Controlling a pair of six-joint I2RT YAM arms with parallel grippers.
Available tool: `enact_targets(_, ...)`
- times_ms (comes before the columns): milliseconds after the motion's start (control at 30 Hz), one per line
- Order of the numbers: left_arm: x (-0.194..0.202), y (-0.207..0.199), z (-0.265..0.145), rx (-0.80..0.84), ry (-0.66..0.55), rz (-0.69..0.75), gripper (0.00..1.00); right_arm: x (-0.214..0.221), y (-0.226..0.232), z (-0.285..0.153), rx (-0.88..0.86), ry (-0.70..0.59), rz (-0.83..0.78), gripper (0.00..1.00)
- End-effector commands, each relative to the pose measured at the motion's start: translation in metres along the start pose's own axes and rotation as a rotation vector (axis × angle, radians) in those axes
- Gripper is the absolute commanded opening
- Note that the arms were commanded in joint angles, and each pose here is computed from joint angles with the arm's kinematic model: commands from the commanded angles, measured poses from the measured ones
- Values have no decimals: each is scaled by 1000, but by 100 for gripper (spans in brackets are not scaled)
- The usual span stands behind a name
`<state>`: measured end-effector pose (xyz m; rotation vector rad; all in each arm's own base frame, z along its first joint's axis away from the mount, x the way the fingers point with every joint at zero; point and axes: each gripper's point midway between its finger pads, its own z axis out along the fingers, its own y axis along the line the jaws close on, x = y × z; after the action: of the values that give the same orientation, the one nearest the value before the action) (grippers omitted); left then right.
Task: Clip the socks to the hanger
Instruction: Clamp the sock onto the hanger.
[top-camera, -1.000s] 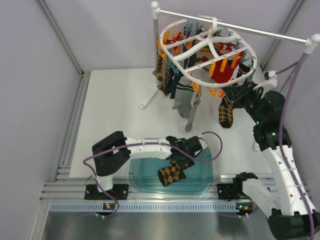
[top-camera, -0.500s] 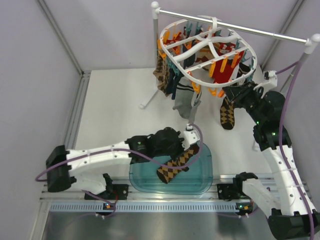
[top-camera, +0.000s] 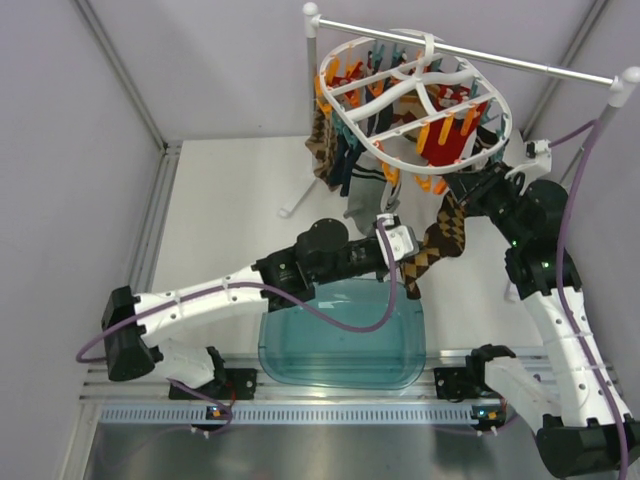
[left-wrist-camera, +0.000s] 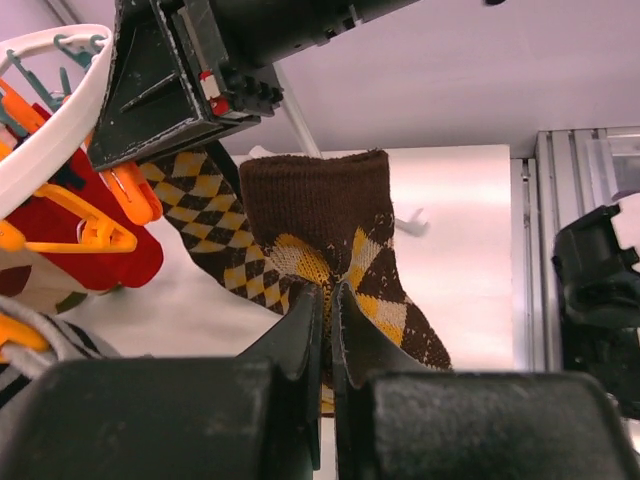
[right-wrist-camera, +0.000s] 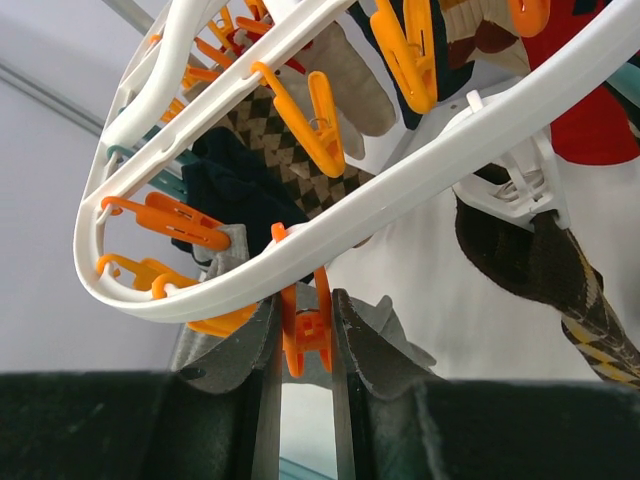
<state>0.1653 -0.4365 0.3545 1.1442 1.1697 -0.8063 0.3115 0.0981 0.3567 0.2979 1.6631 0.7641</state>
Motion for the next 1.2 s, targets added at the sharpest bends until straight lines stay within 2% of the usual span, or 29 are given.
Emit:
enact_targets(0, -8, 23, 15, 3, -120, 3, 0, -19, 15, -2, -38, -48, 11, 0)
enact_targets(167, 15, 54, 27, 4, -139, -106, 0, -20, 19, -4, -51, -47, 11, 0)
enact_targets(433, 29, 63, 34, 72, -125, -207, 0, -20, 24, -9, -69, -47, 20, 0)
enact_targets(567, 34, 53, 38, 125, -113, -252, 0, -17, 25, -10, -78, -38, 21, 0)
enact_targets(1167, 48, 76, 55, 96, -77, -296, 0, -12, 26, -14, -96, -27, 13, 0)
